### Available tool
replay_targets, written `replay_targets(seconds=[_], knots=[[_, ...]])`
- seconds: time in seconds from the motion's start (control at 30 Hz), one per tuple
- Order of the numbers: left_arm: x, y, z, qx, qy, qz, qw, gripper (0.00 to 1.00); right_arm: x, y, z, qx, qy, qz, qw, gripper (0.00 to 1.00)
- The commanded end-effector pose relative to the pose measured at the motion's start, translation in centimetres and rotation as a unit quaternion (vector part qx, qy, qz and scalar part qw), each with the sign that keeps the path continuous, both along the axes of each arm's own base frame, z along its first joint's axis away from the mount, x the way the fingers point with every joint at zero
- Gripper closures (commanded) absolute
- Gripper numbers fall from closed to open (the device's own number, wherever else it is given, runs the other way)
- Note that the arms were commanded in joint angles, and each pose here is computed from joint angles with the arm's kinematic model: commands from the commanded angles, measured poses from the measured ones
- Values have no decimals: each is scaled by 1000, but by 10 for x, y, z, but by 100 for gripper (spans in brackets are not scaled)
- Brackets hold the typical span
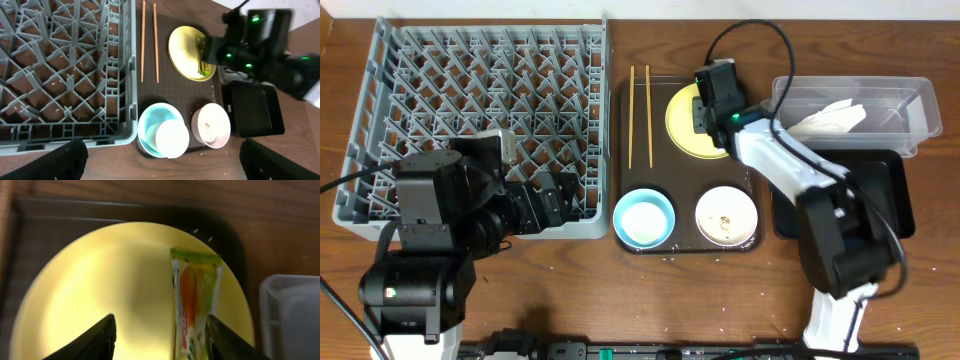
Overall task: Sort waste into correct bins and load items into the dishwasher
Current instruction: 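Grasp the snack wrapper on the yellow plate with the right gripper, then drop the wrapper into the clear bin with the right gripper, then grasp the white cup from the light-blue bowl with the right gripper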
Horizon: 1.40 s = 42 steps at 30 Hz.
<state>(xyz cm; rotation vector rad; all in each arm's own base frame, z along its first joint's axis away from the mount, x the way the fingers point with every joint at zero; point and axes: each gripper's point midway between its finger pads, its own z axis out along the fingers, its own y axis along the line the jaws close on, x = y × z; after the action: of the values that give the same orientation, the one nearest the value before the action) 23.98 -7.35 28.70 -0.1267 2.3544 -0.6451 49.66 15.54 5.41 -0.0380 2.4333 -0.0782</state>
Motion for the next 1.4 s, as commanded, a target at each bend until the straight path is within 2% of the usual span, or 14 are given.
replay_targets(seconds=[0.0,0.13,0.23,0.3,0.5,0.7,0.8,0.9,1.0,1.2,1.3,1.33,1.37], knots=[[0,-3,9,-3,-12,-9,1000,2,7,-22,-21,-28,5,-26,999,51],[0,-3,9,-3,-12,-9,1000,2,-2,-34,-41,-24,36,-57,997,58],[0,-3,9,-3,-12,-9,1000,2,-8,-36,-44,-28,50,-59,997,75],[0,-3,9,-3,-12,-9,1000,2,-11,-36,-46,-28,57,-58,996,99],[0,-3,9,-3,-12,-9,1000,2,-19,-18,-28,26,72,-34,996,99],[0,-3,9,-3,-12,-9,1000,2,-26,0,56,111,27,-11,993,99],[0,-3,9,-3,-12,-9,1000,2,-36,-16,94,140,7,-54,989,99],[0,-3,9,-3,-12,-9,1000,2,-42,-52,114,150,-10,-140,979,99],[0,-3,9,-3,-12,-9,1000,2,-43,-101,114,150,-18,-238,959,99],[0,-3,9,-3,-12,-9,1000,2,-42,-177,76,195,4,-393,899,99],[0,-3,9,-3,-12,-9,1000,2,-34,-190,56,229,18,-417,879,99],[0,-3,9,-3,-12,-9,1000,2,-28,-193,51,242,17,-413,878,96],[0,-3,9,-3,-12,-9,1000,2,-23,-192,50,249,18,-400,882,88]])
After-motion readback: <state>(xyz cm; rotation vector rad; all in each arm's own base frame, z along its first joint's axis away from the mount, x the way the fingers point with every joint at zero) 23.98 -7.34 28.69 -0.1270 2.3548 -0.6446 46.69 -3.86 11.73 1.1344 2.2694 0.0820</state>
